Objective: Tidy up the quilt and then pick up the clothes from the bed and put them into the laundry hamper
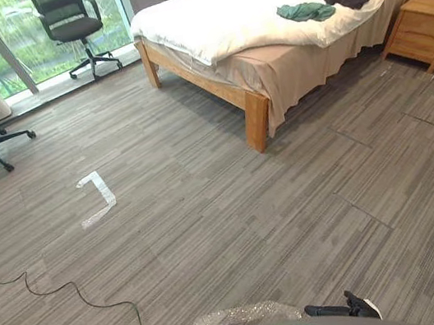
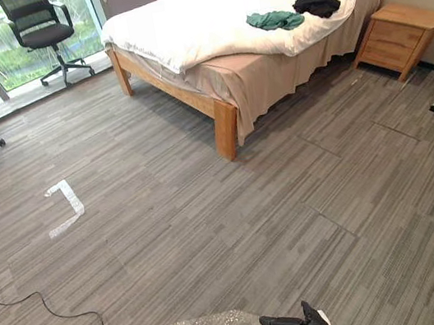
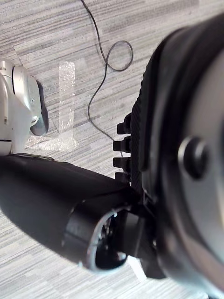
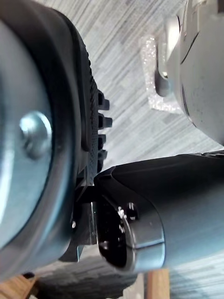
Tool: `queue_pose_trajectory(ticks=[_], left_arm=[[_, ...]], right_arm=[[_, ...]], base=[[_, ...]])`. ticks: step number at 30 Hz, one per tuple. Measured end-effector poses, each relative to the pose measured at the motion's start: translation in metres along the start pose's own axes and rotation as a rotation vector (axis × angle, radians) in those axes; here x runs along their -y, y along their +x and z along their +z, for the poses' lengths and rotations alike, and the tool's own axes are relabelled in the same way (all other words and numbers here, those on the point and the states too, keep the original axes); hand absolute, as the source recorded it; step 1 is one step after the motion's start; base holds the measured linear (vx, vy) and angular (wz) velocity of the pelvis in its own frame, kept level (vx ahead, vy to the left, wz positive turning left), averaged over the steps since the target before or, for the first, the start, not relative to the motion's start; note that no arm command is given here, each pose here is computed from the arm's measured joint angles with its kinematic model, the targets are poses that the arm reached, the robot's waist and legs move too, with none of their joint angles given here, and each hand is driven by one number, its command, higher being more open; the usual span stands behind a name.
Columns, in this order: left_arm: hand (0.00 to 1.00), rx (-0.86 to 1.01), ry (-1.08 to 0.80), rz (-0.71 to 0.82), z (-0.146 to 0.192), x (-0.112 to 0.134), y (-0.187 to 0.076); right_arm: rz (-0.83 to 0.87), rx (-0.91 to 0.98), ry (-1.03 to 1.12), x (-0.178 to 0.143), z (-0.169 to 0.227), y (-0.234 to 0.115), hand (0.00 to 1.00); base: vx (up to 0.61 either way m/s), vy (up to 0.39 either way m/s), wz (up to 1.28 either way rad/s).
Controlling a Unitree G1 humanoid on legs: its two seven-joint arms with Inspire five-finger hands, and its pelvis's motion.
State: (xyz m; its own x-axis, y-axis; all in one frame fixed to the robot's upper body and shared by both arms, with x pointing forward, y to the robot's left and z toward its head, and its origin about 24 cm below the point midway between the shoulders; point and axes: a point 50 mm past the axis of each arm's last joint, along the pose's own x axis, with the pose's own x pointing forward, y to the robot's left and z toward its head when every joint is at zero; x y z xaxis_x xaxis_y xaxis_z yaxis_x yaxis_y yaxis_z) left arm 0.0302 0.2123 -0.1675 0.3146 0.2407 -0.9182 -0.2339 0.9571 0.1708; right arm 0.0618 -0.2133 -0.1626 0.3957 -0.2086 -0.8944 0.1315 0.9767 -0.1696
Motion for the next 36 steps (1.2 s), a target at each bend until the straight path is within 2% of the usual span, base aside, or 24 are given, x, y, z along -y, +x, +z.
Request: queue_pose_trajectory(ticks=[6,19,31,36], left_arm=[[1.0,0.047,0.017,-0.007,0.013,0.001,0.003],[1.0,0.09,0.178,-0.056,0.034,0.012,0.009],[1.0,0.119,0.276,-0.064,0.052,0.011,0.013],[1.0,0.189,0.319,-0.128,0.077,0.036,0.014]], right_arm=[[0.008,-0.021,-0.016,-0.003,-0.002,0.001,1.0],[-0.005,-0.013,-0.053,0.0,0.01,0.007,1.0],[-0.047,0.02,0.308,-0.004,0.028,0.011,1.0],[-0.056,0.08,0.427,-0.002,0.044,0.012,1.0]], base=[[0.13,0.032,0.11],[-0.02,-0.018,0.01],[0.07,0.002,-0.36],[0.37,-0.07,-0.37]])
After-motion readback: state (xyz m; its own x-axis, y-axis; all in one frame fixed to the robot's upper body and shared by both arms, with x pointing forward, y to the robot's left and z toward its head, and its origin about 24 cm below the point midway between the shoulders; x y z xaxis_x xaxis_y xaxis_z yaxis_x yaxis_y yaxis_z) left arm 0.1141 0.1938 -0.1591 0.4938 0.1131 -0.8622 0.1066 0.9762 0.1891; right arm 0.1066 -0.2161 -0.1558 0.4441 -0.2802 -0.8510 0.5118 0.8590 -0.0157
